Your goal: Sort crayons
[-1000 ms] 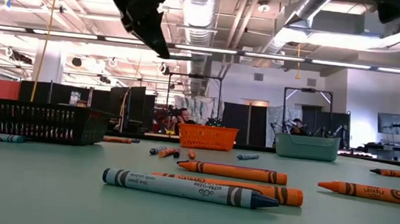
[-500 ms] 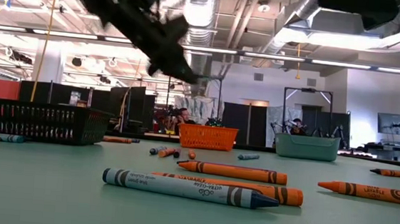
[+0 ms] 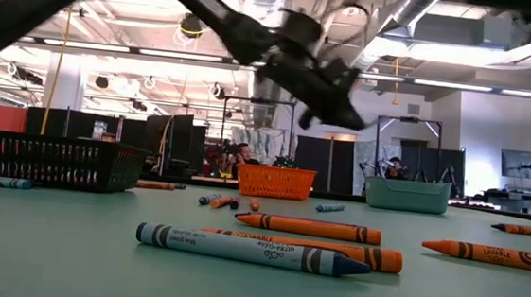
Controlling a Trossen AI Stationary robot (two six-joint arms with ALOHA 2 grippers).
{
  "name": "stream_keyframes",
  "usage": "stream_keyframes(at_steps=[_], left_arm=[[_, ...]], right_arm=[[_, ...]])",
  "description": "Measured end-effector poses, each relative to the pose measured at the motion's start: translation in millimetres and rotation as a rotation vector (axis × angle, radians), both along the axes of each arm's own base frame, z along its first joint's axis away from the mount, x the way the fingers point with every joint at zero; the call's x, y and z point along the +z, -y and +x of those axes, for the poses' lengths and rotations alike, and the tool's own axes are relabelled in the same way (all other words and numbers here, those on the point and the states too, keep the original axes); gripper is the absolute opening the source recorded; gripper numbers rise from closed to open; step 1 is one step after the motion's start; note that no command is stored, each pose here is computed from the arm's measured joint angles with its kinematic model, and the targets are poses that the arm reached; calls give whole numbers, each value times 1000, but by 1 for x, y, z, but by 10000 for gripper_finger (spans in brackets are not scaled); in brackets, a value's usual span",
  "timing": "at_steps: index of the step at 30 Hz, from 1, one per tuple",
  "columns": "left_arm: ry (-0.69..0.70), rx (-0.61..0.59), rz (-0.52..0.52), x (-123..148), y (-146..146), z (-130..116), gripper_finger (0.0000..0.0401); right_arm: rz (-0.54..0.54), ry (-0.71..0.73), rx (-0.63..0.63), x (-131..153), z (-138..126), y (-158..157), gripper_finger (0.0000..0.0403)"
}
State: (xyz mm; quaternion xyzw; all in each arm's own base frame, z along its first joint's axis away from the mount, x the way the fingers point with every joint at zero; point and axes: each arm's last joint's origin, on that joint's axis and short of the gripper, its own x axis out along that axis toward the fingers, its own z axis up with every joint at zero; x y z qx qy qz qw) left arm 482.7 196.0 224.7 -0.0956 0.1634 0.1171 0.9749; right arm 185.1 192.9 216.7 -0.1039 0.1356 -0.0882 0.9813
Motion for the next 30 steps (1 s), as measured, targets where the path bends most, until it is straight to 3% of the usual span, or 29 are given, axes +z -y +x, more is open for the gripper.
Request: stream_keyframes(at_steps=[8, 13, 20, 30], left_arm=[[-175, -2, 77, -18, -28, 51, 9], [-120, 7, 30, -38, -33, 53, 9], [-95, 106, -50, -37, -41, 50, 9], [-101, 86, -19, -37, -35, 53, 9]], right_arm=[[-57, 38, -64, -2, -17, -7, 128], [-50, 33, -66, -4, -19, -7, 128], [-61, 29, -56, -5, -22, -9, 128], [-83, 59, -148, -4, -15, -1, 128]])
